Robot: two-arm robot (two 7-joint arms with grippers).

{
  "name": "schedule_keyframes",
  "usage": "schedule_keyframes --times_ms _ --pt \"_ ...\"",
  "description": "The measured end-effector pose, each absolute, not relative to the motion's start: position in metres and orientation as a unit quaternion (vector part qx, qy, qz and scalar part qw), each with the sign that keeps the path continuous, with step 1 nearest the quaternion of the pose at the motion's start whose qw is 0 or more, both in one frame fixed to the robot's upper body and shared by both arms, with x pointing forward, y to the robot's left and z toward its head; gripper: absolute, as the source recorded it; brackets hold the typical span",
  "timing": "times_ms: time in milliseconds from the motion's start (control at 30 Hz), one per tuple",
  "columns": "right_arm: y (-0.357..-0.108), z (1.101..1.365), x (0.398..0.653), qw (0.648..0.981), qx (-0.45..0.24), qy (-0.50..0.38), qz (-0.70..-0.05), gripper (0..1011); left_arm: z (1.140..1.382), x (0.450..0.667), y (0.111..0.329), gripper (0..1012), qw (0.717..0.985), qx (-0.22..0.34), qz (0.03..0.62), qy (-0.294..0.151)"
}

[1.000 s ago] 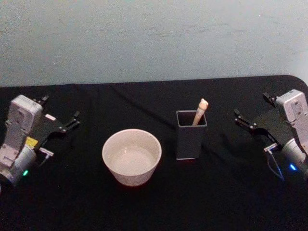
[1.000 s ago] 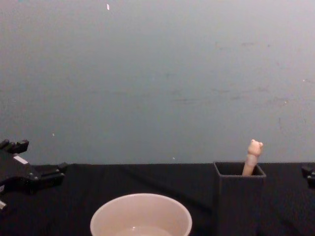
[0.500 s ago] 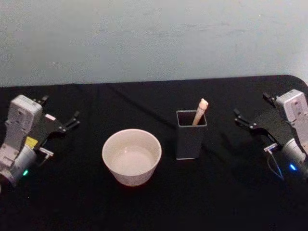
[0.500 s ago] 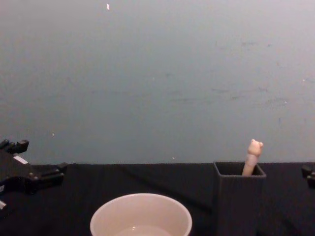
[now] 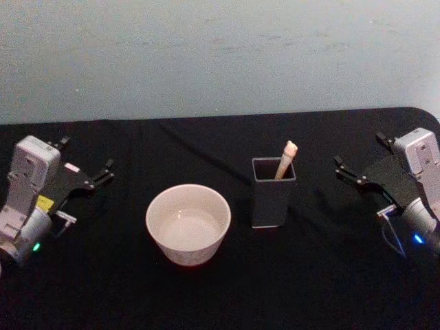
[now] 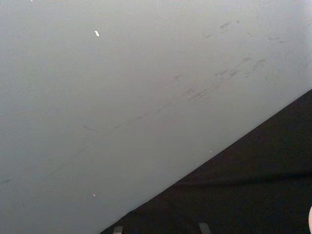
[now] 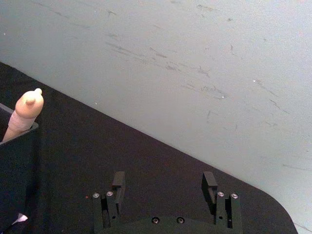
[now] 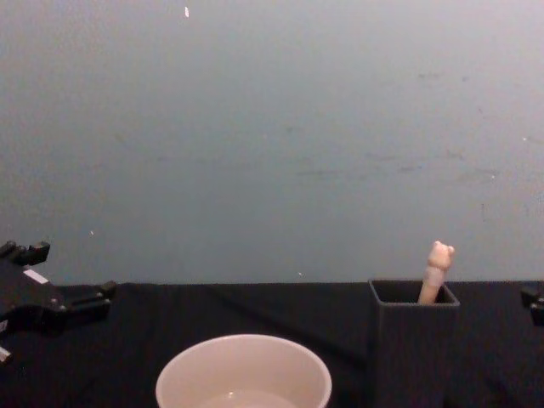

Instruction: Pick up the stirring spoon with one hand, stir inside the cup, then place it back in its original position.

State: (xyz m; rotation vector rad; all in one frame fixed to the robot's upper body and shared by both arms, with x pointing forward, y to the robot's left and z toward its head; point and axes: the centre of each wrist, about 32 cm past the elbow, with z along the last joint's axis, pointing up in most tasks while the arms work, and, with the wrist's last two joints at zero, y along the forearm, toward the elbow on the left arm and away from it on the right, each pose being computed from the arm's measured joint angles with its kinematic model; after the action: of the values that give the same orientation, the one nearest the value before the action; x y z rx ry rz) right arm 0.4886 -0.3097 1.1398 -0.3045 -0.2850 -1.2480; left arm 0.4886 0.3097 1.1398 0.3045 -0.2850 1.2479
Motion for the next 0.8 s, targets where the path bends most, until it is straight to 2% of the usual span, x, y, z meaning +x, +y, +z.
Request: schedule_keyframes --times_ms 800 --pt "-0.3096 1.1398 0.4886 0.791 -0.142 -0.132 -0.580 1004 1.1398 0.4886 0.3097 1001 0.791 0.141 0.580 -0.132"
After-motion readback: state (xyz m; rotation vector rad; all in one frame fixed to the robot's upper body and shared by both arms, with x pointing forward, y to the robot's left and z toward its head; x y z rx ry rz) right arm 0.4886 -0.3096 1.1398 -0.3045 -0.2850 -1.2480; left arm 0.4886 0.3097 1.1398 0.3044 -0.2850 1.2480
